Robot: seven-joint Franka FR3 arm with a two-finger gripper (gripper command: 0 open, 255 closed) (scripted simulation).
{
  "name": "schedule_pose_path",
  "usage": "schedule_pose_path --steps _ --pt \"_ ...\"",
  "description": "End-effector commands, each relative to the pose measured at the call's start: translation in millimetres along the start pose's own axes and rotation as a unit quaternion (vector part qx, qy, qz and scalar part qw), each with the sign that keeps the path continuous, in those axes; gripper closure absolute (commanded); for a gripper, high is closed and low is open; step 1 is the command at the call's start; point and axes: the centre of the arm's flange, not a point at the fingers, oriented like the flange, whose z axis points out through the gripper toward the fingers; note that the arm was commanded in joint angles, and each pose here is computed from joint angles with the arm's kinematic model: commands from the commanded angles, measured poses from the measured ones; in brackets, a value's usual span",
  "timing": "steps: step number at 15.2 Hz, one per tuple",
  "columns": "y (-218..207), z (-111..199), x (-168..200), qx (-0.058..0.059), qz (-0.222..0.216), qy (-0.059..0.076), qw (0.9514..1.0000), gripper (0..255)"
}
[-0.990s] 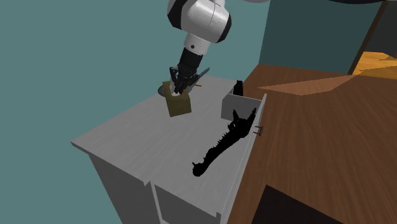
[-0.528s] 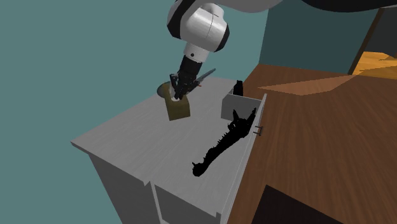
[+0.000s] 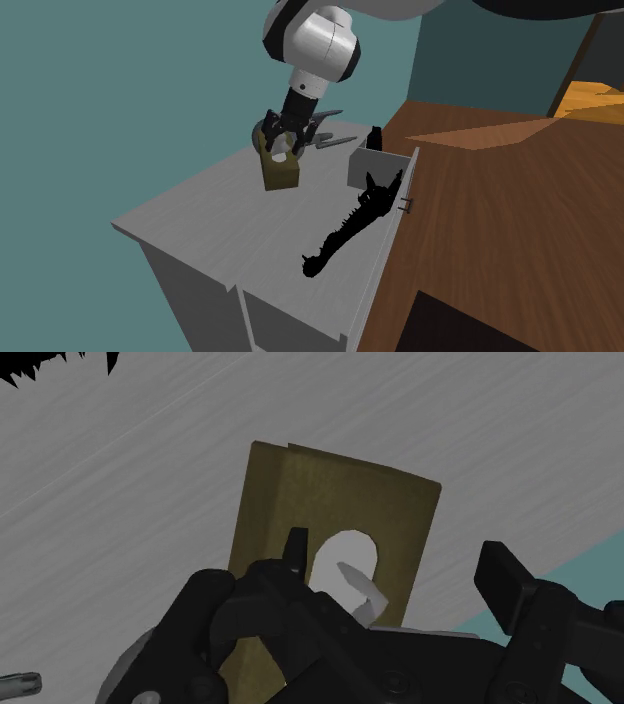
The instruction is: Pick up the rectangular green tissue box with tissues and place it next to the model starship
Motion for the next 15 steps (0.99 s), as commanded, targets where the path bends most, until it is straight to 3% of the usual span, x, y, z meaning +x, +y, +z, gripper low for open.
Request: schedule_pose_path --steps 1,3,7,15 --pt "0.1 0.0 0.0 0.000 0.000 0.000 1.0000 0" --pt "0.0 0.0 0.0 0.000 0.000 0.000 1.0000 0" --pt "0.1 -50.0 -0.1 0.000 0.000 0.000 1.0000 0" --pt "0.1 -50.0 -0.1 0.000 0.000 0.000 1.0000 0"
